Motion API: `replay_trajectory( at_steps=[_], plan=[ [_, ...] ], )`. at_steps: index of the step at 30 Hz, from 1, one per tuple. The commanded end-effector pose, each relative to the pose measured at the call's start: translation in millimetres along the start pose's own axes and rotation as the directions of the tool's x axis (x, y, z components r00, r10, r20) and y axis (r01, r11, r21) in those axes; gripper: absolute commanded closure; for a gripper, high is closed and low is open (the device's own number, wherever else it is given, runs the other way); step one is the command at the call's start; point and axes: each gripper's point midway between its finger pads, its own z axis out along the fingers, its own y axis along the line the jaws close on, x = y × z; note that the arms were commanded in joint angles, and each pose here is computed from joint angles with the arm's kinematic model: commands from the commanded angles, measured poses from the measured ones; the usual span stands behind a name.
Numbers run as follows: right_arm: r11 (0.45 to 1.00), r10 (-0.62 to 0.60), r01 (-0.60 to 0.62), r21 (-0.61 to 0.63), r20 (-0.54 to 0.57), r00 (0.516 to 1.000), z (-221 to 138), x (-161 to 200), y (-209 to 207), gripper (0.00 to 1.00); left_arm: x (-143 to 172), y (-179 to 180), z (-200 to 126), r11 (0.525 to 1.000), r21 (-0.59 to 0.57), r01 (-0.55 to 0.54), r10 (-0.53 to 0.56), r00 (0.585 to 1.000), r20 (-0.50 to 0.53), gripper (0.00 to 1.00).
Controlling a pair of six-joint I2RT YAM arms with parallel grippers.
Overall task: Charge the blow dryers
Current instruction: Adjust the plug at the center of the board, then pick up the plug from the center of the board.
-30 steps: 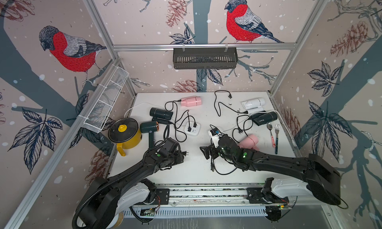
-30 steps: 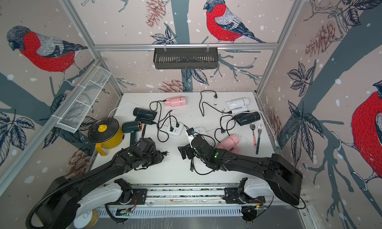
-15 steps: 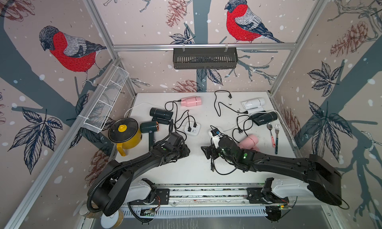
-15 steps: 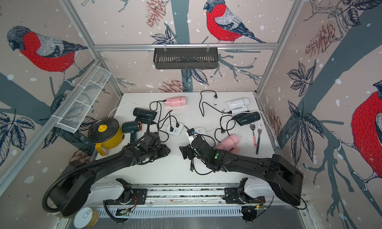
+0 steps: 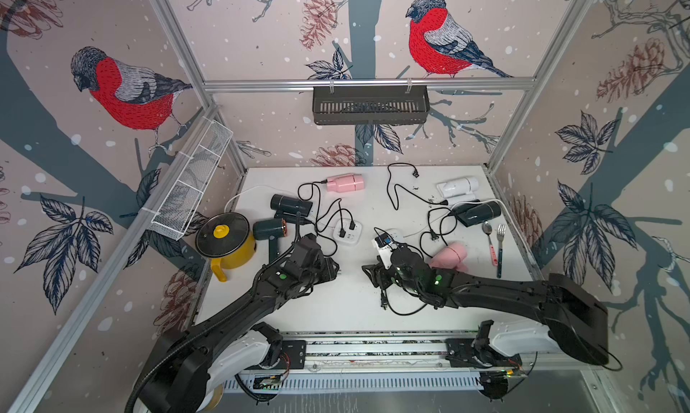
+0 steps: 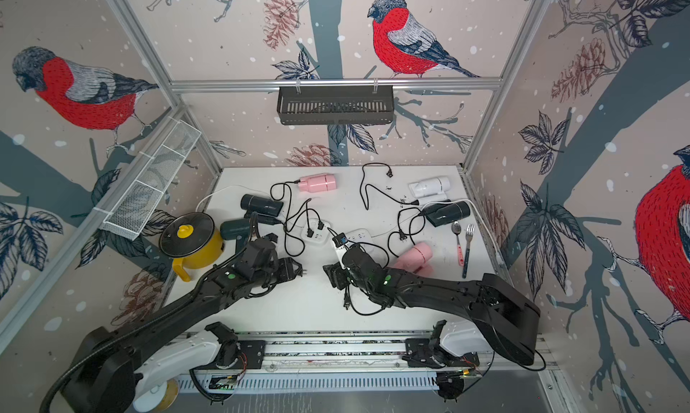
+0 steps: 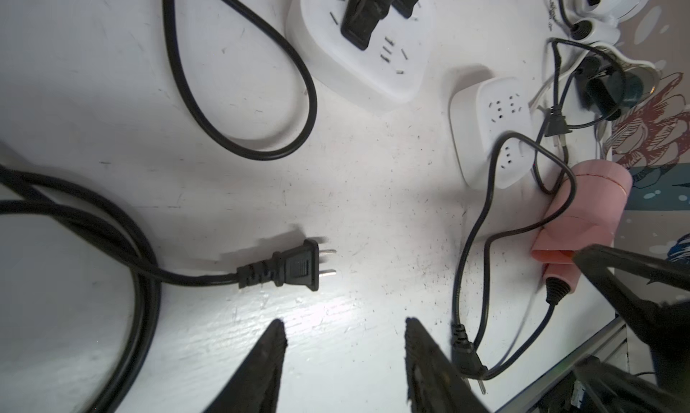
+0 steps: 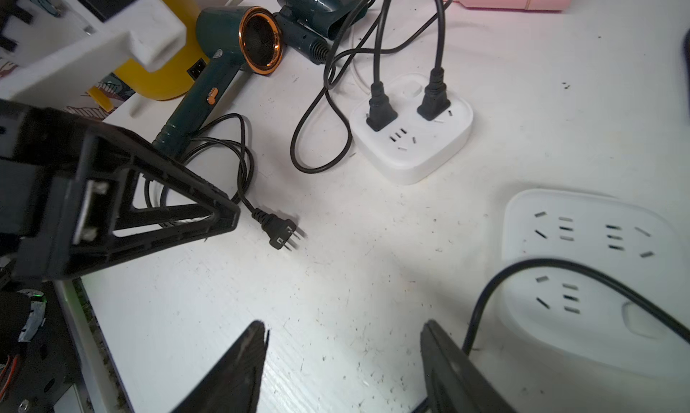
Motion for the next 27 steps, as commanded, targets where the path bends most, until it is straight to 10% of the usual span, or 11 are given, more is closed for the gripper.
replay_trajectory(
  at_steps=[1, 6, 27],
  plan=[
    [0.997, -0.034, 0.035, -0.068, 0.02, 0.999, 6, -10, 15, 0.35, -7, 15, -10, 0.998, -0.056, -0.006, 0.01, 0.997, 0.081, 0.47],
    [0.994, -0.064, 0.064, -0.09, -0.005, 0.998, 19, -9, 23, 0.37, -23, 19, -21, 1.0, -0.018, 0.023, -0.019, 0.981, 0.193, 0.44],
    [0.979, -0.173, 0.152, -0.138, -0.15, 0.974, 65, 22, 47, 0.46, -13, 45, 5, 0.986, 0.045, 0.163, -0.167, 0.98, 0.111, 0.49]
  ],
)
